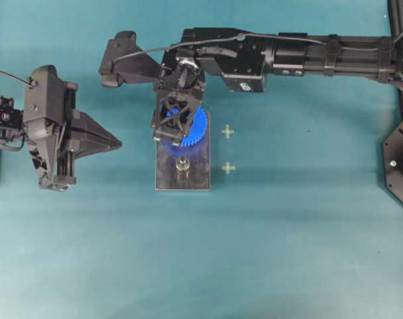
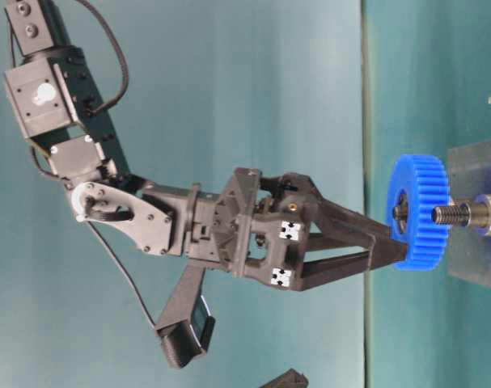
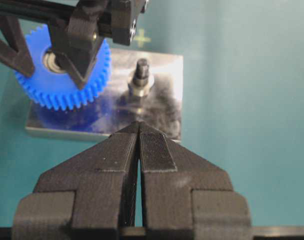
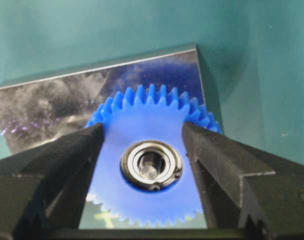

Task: Fit the large gear onto the shaft.
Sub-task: 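Open the right gripper and raise it off the gear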

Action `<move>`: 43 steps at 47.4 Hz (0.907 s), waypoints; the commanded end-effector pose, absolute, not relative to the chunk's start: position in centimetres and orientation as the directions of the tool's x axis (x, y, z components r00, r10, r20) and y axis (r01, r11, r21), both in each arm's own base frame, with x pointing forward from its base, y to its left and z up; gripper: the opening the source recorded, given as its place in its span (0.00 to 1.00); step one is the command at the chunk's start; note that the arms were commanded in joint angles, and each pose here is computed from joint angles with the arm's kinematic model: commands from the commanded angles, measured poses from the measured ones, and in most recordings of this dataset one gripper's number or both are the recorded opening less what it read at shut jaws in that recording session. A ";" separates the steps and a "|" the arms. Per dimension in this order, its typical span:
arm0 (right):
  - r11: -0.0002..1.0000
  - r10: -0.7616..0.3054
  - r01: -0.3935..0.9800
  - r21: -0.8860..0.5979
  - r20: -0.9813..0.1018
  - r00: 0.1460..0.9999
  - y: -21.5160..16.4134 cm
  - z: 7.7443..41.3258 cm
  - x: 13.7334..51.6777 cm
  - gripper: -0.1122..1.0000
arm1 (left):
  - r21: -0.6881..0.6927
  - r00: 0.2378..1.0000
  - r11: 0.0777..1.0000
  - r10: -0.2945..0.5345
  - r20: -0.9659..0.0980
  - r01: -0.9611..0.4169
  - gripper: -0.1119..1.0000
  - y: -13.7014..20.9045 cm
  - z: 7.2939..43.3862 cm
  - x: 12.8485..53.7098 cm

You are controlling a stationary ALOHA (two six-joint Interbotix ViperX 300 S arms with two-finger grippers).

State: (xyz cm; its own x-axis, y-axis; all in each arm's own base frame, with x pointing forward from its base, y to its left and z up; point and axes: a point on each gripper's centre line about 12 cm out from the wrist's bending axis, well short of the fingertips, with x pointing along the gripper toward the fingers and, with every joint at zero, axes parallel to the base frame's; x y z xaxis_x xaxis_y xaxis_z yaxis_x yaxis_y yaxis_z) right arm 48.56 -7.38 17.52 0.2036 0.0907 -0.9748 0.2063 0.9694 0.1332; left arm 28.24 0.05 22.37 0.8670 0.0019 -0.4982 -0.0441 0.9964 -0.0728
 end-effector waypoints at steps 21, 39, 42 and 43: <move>0.974 0.051 0.202 0.103 -0.968 0.247 -7.4 20.2 49.7 0.79 | -0.071 0.879 0.996 0.007 -0.477 -0.047 0.10 0.2 23.0 28.3; 0.981 0.027 0.171 0.093 -0.934 0.356 -7.8 27.6 49.6 0.79 | -0.071 0.883 0.996 0.007 -0.470 -0.046 0.10 0.2 23.1 28.0; 0.982 0.029 0.163 0.091 -0.937 0.349 -7.5 27.8 48.7 0.79 | -0.072 0.885 0.996 0.007 -0.466 -0.046 0.10 0.2 23.2 27.7; 0.982 0.029 0.163 0.091 -0.937 0.347 -7.5 27.8 48.4 0.79 | -0.072 0.886 0.996 0.007 -0.463 -0.046 0.10 0.2 23.3 27.6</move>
State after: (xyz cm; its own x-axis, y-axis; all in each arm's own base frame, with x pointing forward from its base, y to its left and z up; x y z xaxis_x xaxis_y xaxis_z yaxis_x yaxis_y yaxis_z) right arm 49.77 -7.96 24.29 0.2845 0.0389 -0.9579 0.1865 0.9779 0.0951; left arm 27.77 0.22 22.42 0.8701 0.0073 -0.4929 -0.0497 0.9961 -0.0730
